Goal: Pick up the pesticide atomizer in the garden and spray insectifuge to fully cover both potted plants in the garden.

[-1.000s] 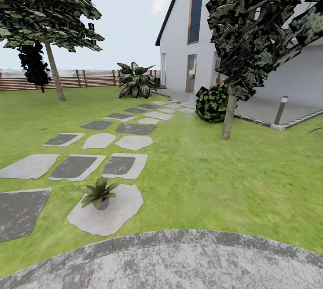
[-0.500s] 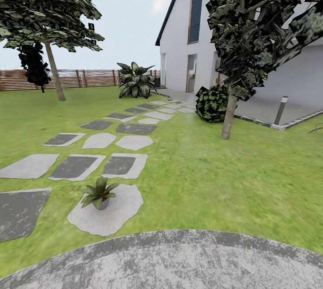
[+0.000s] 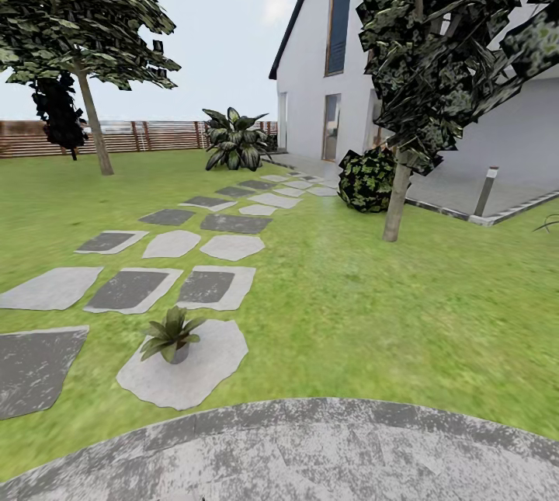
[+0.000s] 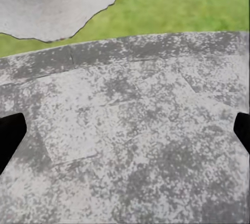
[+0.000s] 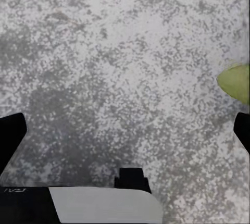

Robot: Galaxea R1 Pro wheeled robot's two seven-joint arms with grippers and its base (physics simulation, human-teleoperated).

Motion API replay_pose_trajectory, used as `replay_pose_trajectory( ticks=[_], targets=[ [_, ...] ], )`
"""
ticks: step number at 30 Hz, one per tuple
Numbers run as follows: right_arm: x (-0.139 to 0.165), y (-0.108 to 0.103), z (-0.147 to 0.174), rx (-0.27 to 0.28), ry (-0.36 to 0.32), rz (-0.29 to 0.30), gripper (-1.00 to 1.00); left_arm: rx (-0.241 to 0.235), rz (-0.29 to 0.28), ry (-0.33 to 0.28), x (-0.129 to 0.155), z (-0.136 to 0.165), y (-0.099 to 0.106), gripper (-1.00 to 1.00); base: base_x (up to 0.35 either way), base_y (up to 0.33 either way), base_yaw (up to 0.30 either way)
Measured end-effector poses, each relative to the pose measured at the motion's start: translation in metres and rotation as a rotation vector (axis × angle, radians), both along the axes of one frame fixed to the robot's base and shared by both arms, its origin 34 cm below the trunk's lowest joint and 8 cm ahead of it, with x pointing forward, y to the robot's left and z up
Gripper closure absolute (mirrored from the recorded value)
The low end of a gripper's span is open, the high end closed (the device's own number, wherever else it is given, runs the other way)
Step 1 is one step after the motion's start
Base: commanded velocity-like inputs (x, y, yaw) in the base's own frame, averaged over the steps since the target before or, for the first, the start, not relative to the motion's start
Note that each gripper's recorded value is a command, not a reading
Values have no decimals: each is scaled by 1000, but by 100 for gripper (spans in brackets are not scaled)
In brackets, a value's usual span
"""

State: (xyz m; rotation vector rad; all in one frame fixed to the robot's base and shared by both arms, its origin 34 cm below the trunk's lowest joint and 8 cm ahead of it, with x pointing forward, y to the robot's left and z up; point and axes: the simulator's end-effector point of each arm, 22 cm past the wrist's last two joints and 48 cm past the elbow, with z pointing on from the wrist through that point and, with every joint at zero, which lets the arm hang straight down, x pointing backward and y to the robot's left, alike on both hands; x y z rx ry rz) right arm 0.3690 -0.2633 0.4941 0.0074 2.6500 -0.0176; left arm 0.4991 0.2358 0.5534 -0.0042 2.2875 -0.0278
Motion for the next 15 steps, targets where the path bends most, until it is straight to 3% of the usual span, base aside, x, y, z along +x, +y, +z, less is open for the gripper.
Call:
replay_pose_trajectory(
  ticks=[4,8,15],
  targets=[
    [41,0,25,-1,-100,-8,-100,-17,1,-89,43,27,-11,-100,0,0,0],
    [49,-1,30,-1,-119,-15,-100,-19,10,-165,58,43,-8,-100,0,0,0],
    [50,-1,31,2,-124,-26,-100,-26,71,-185,59,46,14,-100,0,0,0]
  ],
)
